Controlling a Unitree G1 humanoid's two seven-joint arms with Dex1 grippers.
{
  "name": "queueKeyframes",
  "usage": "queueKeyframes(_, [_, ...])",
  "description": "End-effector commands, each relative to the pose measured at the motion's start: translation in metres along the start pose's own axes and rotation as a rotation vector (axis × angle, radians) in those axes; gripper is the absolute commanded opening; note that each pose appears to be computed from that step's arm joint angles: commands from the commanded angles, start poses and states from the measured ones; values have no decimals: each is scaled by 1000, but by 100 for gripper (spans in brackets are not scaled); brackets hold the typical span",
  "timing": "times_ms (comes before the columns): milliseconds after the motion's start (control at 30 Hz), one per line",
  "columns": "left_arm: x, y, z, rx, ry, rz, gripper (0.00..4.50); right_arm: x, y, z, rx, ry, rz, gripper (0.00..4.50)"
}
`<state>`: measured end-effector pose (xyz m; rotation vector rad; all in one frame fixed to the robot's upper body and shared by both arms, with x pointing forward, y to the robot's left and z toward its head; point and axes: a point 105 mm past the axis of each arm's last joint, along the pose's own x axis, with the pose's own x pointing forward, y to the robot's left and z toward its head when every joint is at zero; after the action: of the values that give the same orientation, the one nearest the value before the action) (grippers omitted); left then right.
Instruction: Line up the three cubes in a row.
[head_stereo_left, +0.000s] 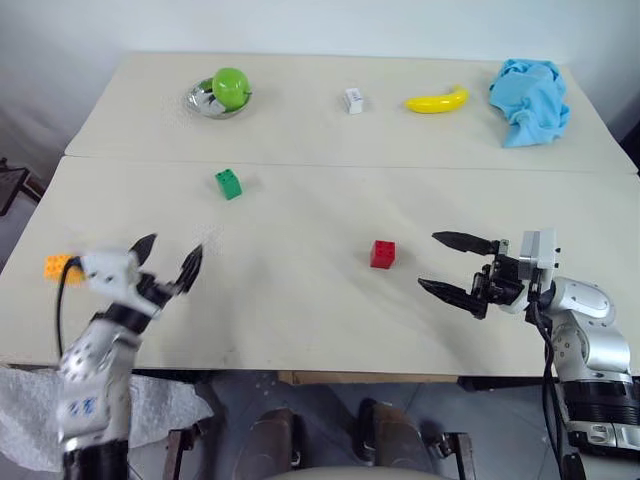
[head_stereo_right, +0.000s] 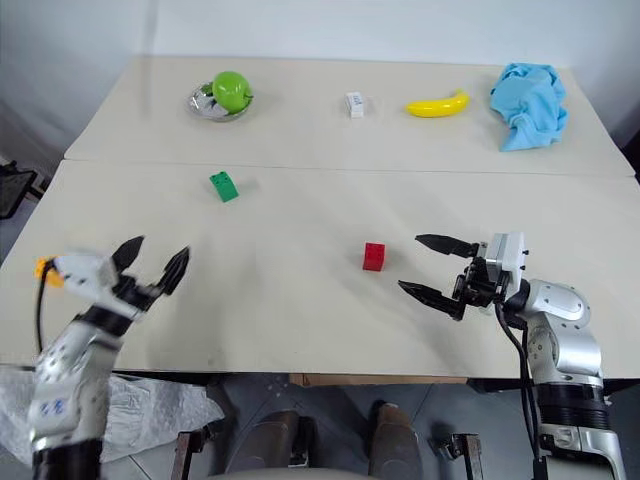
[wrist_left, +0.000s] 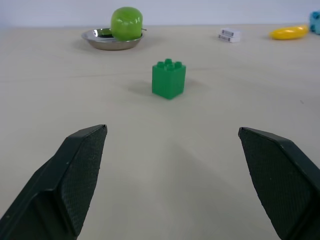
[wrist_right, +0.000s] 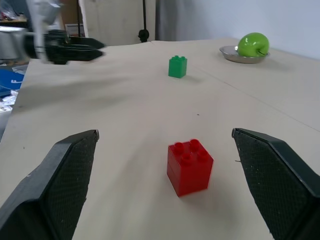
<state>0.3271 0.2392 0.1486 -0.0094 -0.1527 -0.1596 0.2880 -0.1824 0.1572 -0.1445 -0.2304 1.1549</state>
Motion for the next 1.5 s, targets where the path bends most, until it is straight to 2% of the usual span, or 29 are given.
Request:
queueKeyframes(33, [33, -9, -1, 10, 70, 89, 450, 7, 4, 10, -37, -26, 25, 447])
queueKeyframes(200, [80, -32, -9, 16, 162, 182, 450, 13, 7, 13, -39, -34, 42, 447])
queueKeyframes(367, [96, -43, -5, -31, 123, 269, 450, 16, 9, 14, -36, -38, 41, 447])
queueKeyframes(467, [109, -60, -3, -60, 111, 281, 450, 17, 14, 13, -26, -40, 41, 447])
queueKeyframes(700, [128, -73, -5, -139, 111, 312, 450, 19, 14, 14, -19, -43, 36, 447])
queueKeyframes(1100, [144, -61, -2, -187, 98, 384, 450, 20, 13, 14, -20, -52, 13, 447])
queueKeyframes(1233, [146, -61, 0, -191, 86, 376, 360, 19, 12, 13, -23, -54, -2, 450])
queueKeyframes(1433, [147, -60, -1, -186, 92, 350, 165, 19, 12, 13, -27, -57, -13, 450])
queueKeyframes(1500, [145, -57, 2, -158, 82, 309, 151, 18, 12, 13, -27, -56, -20, 450])
